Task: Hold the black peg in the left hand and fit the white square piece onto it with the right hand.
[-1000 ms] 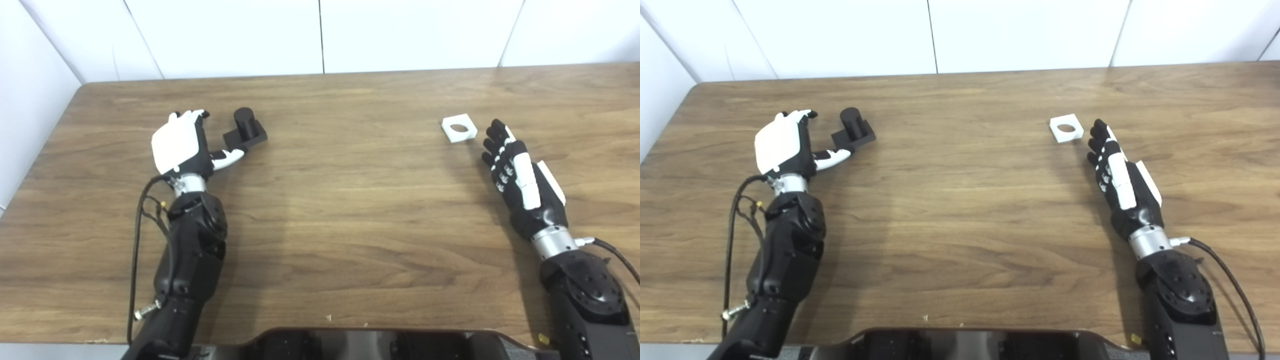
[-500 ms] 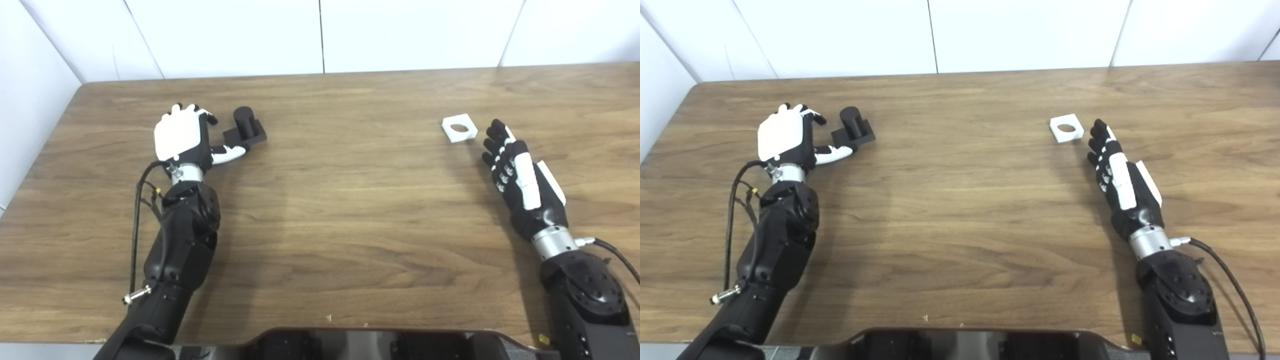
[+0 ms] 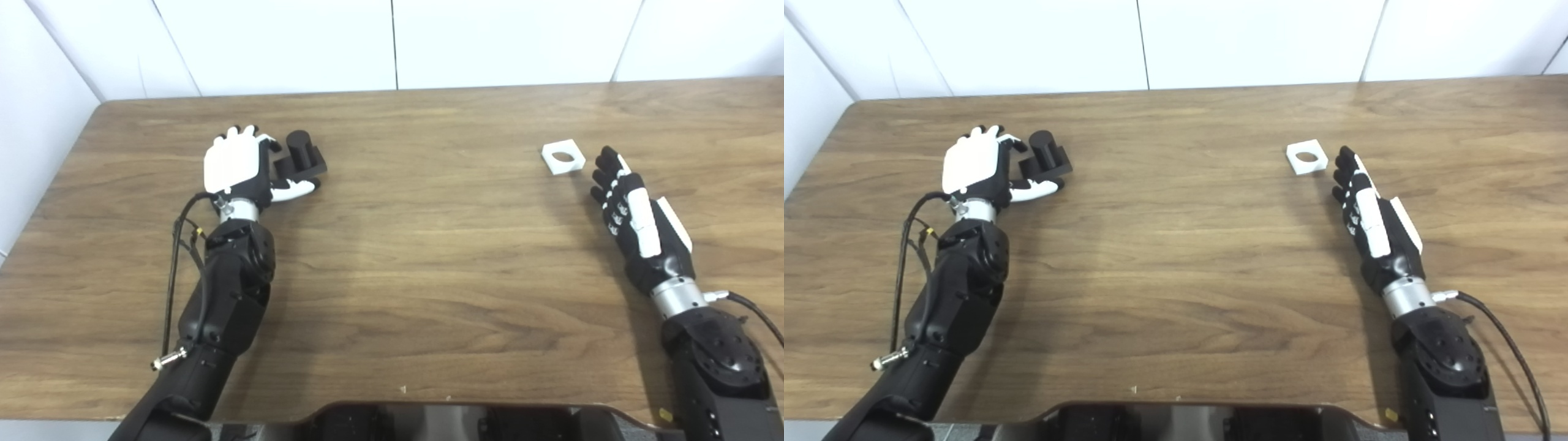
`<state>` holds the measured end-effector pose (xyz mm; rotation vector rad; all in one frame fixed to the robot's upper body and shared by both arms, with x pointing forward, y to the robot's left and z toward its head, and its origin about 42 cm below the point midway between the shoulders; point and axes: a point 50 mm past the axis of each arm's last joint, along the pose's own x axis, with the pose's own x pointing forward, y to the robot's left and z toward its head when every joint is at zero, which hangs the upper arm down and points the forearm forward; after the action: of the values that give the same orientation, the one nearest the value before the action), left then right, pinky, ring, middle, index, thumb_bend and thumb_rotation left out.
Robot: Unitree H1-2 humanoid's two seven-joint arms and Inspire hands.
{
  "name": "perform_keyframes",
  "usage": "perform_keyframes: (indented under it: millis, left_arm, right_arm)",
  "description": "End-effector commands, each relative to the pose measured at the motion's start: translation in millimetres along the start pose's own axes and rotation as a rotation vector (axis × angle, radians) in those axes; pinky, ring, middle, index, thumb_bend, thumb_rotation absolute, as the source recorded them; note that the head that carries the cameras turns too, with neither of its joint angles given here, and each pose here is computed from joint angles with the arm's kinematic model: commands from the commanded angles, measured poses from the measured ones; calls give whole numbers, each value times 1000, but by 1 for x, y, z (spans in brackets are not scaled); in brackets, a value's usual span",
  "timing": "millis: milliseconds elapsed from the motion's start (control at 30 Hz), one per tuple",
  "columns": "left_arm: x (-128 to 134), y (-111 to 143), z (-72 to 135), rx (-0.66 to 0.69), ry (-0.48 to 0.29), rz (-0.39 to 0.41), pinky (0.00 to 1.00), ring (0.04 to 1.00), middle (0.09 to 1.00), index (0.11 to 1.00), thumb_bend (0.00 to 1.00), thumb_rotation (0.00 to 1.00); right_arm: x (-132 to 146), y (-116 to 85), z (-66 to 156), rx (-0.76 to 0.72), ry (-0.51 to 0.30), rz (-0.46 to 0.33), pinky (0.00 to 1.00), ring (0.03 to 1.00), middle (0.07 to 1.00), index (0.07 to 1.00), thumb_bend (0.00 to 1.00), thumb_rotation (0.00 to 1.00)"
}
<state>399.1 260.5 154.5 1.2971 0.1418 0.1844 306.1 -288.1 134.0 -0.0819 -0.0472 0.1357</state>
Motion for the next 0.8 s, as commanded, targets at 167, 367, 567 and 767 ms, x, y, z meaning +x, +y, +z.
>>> perform_keyframes:
  millis: [167, 367, 567, 767]
  left_arm:
    - [13, 29, 9, 29, -62, 52, 1000, 1000, 955, 724, 881, 508]
    - [14, 29, 10, 40, -65, 28, 1000, 1000, 945, 706, 855, 468]
    - [15, 27, 11, 40, -65, 26, 1000, 999, 933, 651, 829, 386]
    - [16, 24, 11, 29, -62, 29, 1000, 1000, 913, 596, 809, 277]
  right_arm:
    - [0, 2, 1, 14, 6, 15, 1000, 1000, 1000, 1000, 583, 993]
    - [0, 2, 0, 4, 5, 16, 1000, 1000, 1000, 1000, 590, 1000]
    - [-2, 2, 2, -2, 2, 24, 1000, 1000, 1000, 1000, 584, 1000]
    - [-3, 1, 2, -5, 5, 21, 1000, 1000, 1000, 1000, 593, 1000]
